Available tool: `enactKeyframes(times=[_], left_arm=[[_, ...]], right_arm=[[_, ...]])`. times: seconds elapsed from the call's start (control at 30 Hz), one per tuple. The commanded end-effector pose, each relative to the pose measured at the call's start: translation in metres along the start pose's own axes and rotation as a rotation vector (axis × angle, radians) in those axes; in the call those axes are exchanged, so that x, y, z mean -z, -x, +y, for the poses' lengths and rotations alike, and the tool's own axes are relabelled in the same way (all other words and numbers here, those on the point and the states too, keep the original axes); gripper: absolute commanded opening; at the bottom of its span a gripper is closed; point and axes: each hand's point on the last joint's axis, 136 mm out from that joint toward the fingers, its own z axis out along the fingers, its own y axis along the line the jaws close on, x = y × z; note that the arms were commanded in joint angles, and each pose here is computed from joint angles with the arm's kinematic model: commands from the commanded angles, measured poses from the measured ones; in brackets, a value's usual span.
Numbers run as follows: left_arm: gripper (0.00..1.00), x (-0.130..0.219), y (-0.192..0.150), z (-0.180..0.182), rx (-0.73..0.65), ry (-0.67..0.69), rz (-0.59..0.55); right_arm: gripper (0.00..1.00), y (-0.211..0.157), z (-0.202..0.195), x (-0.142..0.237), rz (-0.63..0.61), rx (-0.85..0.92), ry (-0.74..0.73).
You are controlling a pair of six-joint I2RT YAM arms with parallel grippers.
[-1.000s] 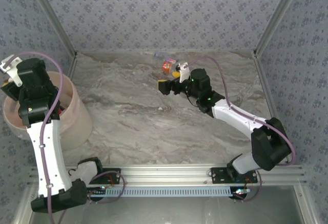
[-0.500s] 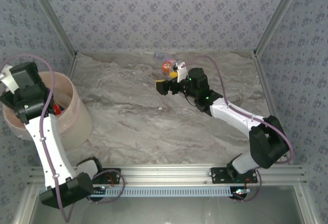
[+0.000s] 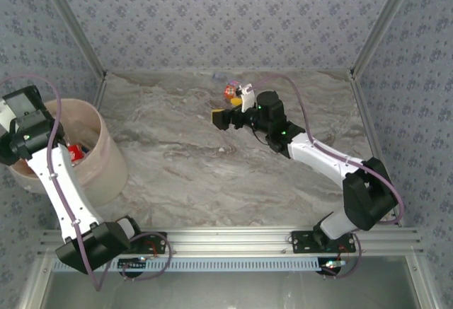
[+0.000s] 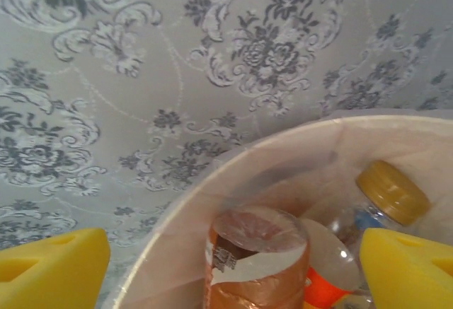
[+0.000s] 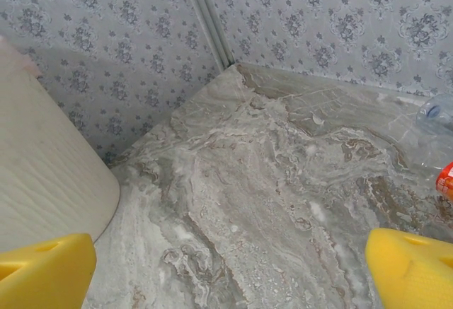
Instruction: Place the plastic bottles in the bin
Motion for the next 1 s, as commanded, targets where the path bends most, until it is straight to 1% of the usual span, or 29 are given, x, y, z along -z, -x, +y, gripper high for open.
enactKeyframes(times=[0.0, 0.1, 0.17, 0.27, 0.37, 0.5, 0.57, 0.63, 0.73, 0.8, 0.93, 0.97], left_arm=[[0.93, 0.017, 0.011, -0.008, 0.058, -0.077, -0.013], [0.95, 0.029, 0.011, -0.031, 0.032, -0.153, -0.023], [0.97, 0.04, 0.01, -0.051, 0.031, -0.244, -0.021], [0.98, 0.066, 0.015, -0.081, 0.012, -0.371, -0.061], [0.98, 0.1, 0.016, -0.12, -0.017, -0.546, -0.094], [0.98, 0.151, 0.009, -0.169, -0.042, -0.808, -0.11], [0.98, 0.175, 0.002, -0.189, -0.033, -0.947, -0.09], [0.98, 0.202, -0.004, -0.21, -0.025, -1.108, -0.075], [0.98, 0.232, -0.02, -0.235, -0.055, -1.276, -0.041], [0.98, 0.246, -0.029, -0.249, -0.061, -1.366, 0.001], [0.98, 0.27, -0.05, -0.275, -0.043, -1.561, 0.097], [0.98, 0.272, -0.055, -0.279, -0.038, -1.59, 0.117]], right_arm=[[1.0, 0.01, 0.005, -0.001, -0.009, 0.011, -0.001], [1.0, 0.007, -0.003, -0.001, -0.003, -0.004, -0.043], [1.0, 0.004, -0.016, 0.0, 0.002, -0.025, -0.105], [1.0, 0.001, -0.039, 0.002, 0.025, -0.053, -0.191], [1.0, -0.003, -0.056, 0.004, 0.073, -0.053, -0.227], [1.0, -0.006, -0.076, 0.005, 0.138, 0.009, -0.233], [1.0, -0.002, -0.081, 0.003, 0.177, 0.059, -0.203], [1.0, -0.012, -0.091, 0.003, 0.262, 0.095, -0.186], [1.0, -0.018, -0.113, 0.001, 0.339, 0.111, -0.215], [0.98, -0.019, -0.127, -0.002, 0.355, 0.134, -0.224], [1.0, -0.022, -0.15, -0.013, 0.385, 0.191, -0.213], [1.0, -0.023, -0.155, -0.016, 0.392, 0.204, -0.209]])
